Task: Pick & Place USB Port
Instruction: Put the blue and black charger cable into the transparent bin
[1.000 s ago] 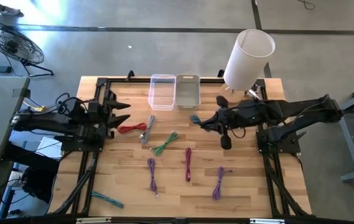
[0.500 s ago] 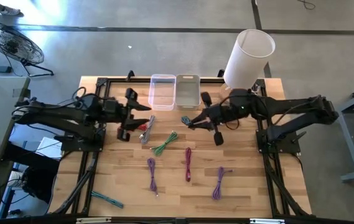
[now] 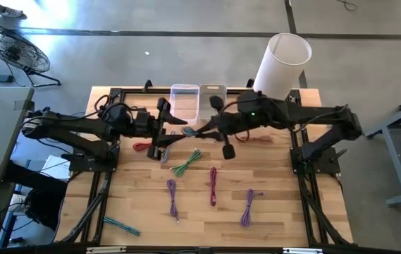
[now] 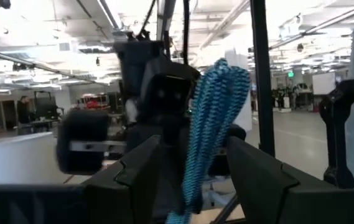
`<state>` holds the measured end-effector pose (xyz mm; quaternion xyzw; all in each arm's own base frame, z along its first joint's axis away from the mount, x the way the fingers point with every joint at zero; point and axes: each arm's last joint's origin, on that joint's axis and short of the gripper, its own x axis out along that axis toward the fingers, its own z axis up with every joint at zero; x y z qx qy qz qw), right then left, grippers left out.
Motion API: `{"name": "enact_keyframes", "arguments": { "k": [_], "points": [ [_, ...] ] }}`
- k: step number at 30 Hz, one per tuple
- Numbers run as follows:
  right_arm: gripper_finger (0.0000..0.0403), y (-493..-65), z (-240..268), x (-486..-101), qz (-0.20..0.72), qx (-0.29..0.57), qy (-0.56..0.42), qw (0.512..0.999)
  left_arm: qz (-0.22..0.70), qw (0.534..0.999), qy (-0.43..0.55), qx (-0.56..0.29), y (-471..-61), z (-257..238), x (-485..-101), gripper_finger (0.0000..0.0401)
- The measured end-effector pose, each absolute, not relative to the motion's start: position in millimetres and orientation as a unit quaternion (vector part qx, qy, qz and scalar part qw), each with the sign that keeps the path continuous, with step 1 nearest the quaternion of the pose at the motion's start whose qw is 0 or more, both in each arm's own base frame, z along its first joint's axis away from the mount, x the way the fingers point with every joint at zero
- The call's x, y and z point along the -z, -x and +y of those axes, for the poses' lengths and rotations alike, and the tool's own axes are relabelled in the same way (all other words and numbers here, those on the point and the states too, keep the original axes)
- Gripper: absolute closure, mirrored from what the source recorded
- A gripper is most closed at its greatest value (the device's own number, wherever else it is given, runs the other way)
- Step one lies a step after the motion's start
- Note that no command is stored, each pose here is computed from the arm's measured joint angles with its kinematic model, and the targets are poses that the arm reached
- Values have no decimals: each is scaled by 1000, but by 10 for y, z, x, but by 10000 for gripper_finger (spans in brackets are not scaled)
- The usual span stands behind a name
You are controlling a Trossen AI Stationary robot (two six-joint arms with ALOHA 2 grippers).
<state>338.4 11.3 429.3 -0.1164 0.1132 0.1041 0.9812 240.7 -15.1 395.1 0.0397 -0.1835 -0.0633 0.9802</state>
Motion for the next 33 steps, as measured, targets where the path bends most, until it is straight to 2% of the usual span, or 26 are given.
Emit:
{"name": "enact_keyframes", "arguments": {
  "k": [20, 33],
  "points": [
    [385, -3483, 94, -4407, 115, -83, 129, 981, -148, 987, -40, 56, -2423, -146, -3949, 220],
    [385, -3658, 97, -4245, 133, -84, 127, 979, -147, 988, -26, 47, -2436, -141, -3941, 220]
  ]
}}
